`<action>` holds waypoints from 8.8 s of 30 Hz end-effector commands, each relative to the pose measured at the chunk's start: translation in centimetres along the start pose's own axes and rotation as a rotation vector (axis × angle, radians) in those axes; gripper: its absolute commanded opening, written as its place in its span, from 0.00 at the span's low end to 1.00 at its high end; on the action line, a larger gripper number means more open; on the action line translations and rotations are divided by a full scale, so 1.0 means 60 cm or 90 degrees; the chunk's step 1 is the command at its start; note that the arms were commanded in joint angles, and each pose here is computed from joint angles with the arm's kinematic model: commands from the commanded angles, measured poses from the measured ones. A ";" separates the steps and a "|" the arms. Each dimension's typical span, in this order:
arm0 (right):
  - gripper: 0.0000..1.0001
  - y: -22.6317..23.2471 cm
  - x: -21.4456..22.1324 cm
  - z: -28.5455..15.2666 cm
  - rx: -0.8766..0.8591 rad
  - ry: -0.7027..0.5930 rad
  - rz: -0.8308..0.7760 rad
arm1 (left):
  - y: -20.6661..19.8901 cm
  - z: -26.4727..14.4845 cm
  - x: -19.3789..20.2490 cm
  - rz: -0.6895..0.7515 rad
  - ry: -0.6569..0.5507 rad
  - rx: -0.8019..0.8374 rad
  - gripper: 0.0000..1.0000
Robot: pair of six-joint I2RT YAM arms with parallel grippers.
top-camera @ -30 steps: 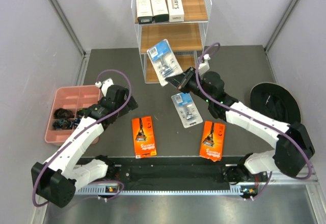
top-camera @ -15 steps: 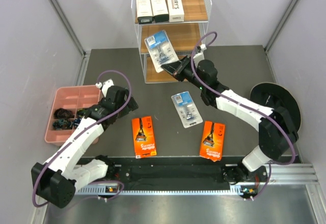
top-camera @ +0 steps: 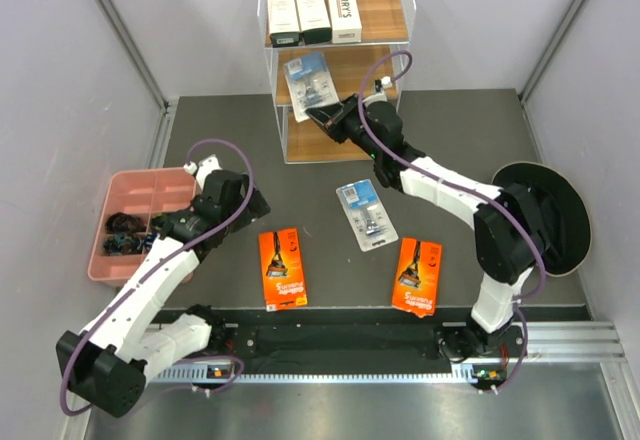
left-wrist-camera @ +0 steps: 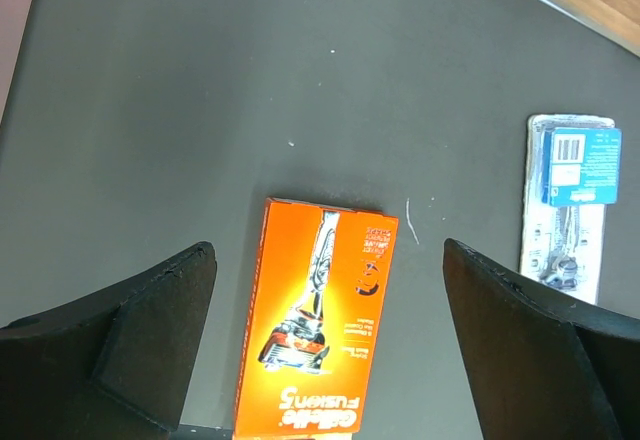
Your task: Place and organize the shaving razors onto the shelf
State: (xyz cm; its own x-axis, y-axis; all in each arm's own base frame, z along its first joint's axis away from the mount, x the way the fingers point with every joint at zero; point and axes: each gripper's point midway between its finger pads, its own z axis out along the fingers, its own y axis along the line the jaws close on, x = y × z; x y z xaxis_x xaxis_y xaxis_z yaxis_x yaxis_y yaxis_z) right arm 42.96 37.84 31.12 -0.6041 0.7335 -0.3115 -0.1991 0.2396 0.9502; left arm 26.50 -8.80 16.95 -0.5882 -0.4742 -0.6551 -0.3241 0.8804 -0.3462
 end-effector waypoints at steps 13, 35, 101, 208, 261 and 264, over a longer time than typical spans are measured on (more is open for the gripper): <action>0.00 0.013 -0.046 0.086 -0.012 -0.060 0.076 | -0.006 -0.019 -0.008 -0.008 -0.017 0.037 0.99; 0.50 0.008 -0.010 0.124 -0.029 0.001 0.072 | -0.011 -0.021 -0.001 0.000 -0.003 0.050 0.99; 0.83 -0.035 0.046 0.095 0.025 0.063 0.067 | -0.016 0.004 0.038 -0.002 0.050 0.062 0.99; 0.24 -0.479 0.072 -0.260 0.592 0.299 -0.430 | -0.121 0.031 0.134 0.073 0.166 0.128 0.99; 0.00 -0.127 0.176 -0.357 0.204 0.325 -0.446 | -0.306 -0.074 0.105 -0.017 0.164 0.557 0.88; 0.00 -0.121 0.179 -0.358 0.199 0.325 -0.445 | -0.306 -0.075 0.107 -0.015 0.167 0.563 0.78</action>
State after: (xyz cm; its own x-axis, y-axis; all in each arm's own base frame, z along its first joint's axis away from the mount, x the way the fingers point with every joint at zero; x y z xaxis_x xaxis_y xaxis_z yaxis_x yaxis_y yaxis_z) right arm 21.53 29.26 17.61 -0.7417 -0.0477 -0.6690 -0.4473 0.7784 0.4404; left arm 25.36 -27.48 20.81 -0.7867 -0.3796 -0.4867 0.2281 0.5539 -0.8007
